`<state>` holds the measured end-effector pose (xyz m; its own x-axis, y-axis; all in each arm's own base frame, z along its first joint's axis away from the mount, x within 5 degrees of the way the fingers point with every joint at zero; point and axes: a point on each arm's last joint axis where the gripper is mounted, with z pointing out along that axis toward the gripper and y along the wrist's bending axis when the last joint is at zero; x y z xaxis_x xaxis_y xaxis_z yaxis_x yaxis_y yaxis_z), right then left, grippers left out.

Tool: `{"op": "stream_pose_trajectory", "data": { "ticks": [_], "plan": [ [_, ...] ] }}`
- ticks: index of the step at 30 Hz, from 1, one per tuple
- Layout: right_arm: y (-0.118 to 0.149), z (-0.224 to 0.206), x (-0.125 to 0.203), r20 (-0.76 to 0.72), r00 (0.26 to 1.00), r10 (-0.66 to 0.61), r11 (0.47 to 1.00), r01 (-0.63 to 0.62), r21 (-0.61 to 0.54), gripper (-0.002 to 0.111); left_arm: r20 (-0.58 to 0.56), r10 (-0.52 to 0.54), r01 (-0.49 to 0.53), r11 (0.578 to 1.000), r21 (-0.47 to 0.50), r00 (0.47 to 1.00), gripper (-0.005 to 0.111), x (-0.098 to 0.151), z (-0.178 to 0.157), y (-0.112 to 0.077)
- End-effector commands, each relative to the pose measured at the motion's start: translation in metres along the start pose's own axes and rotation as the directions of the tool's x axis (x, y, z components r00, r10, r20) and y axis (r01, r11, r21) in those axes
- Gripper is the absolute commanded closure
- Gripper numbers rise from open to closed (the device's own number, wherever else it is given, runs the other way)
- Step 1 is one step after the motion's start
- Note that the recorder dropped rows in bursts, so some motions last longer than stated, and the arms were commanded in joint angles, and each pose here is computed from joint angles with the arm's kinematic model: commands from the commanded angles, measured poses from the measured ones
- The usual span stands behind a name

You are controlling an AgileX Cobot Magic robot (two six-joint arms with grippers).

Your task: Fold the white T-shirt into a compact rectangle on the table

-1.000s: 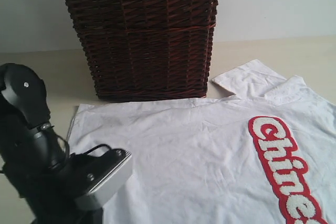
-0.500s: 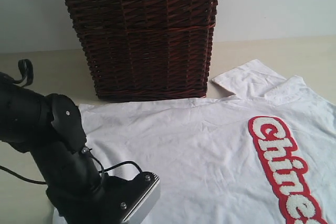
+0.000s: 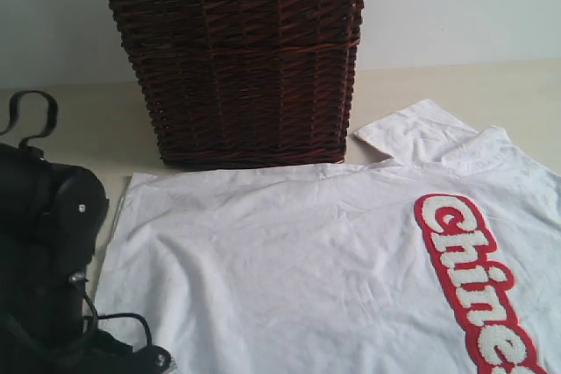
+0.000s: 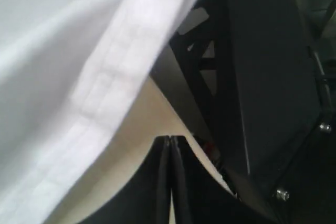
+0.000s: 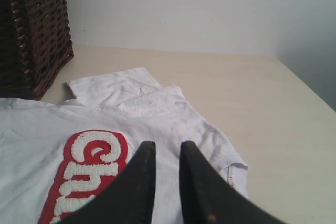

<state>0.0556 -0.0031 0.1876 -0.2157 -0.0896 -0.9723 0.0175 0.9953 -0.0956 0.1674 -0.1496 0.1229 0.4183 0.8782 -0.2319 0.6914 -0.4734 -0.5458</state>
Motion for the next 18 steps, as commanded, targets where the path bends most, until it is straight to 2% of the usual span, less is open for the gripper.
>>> {"op": "stream_pose_trajectory", "data": {
  "ticks": [1,4,6,8,11,14,18],
  "plan": [
    [0.0,0.0,0.001,0.008,1.0,-0.007,1.0,0.007,0.003,0.091,0.109,-0.085,0.096,0.99,-0.099,0.99,0.107,0.013,-0.024,-0.007],
    [0.0,0.0,0.001,0.008,1.0,-0.007,1.0,0.007,0.003,0.091,0.271,-0.132,0.19,0.961,-0.202,0.954,0.107,0.019,-0.05,-0.008],
    [0.0,0.0,0.001,0.008,1.0,-0.007,1.0,0.007,0.003,0.091,0.425,-0.157,0.275,0.933,-0.233,0.891,0.107,0.02,-0.064,-0.009],
    [0.0,0.0,0.001,0.008,1.0,-0.007,1.0,0.007,0.003,0.091,0.507,-0.11,0.275,0.925,-0.262,0.855,0.107,0.021,-0.07,-0.007],
    [0.0,0.0,0.001,0.008,1.0,-0.007,1.0,0.007,0.003,0.091,0.528,-0.083,0.248,0.936,-0.249,0.845,0.107,0.015,-0.066,-0.001],
    [0.0,0.0,0.001,0.008,1.0,-0.007,1.0,0.007,0.003,0.091,0.51,-0.104,0.226,0.957,-0.184,0.854,0.107,0.011,-0.05,0.005],
    [0.0,0.0,0.001,0.008,1.0,-0.007,1.0,0.007,0.003,0.091,0.477,-0.125,0.194,0.976,-0.099,0.87,0.107,0.01,-0.026,0.003]
  ]
}}
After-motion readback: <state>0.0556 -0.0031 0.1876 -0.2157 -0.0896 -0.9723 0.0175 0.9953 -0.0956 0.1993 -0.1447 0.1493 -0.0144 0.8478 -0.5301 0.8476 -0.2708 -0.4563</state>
